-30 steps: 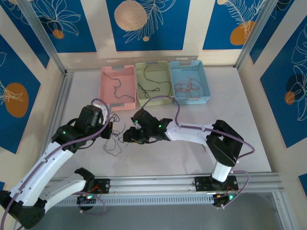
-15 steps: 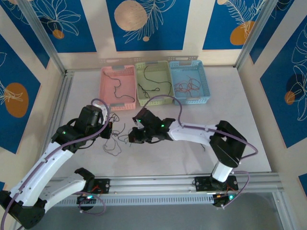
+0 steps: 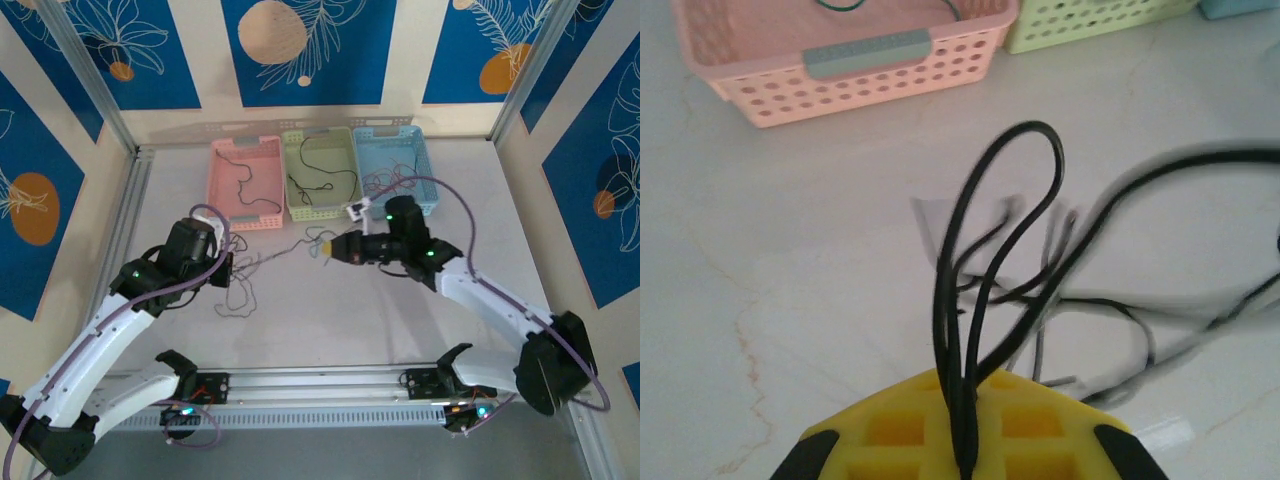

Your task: Untangle the cables

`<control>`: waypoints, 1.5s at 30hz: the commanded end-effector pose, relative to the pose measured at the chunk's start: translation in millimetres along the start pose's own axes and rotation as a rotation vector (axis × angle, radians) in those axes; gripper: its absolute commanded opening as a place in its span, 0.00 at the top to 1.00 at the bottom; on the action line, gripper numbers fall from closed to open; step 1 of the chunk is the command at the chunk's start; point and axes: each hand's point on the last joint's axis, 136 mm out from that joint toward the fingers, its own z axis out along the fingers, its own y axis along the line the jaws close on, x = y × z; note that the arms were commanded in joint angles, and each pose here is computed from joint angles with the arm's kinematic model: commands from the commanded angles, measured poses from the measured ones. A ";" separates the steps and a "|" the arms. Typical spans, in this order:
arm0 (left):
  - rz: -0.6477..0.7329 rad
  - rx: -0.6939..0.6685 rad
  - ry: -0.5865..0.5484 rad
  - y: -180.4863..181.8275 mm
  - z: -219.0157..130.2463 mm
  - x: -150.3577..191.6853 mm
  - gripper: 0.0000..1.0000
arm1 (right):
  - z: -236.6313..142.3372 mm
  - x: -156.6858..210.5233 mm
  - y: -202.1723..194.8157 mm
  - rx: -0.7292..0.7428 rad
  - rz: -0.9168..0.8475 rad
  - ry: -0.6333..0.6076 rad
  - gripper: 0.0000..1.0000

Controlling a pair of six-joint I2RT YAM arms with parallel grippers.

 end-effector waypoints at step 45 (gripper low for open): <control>-0.089 -0.276 -0.130 61.0 -35.6 -6.6 1.00 | -18.9 -75.8 12.9 0.149 -0.293 -0.190 1.00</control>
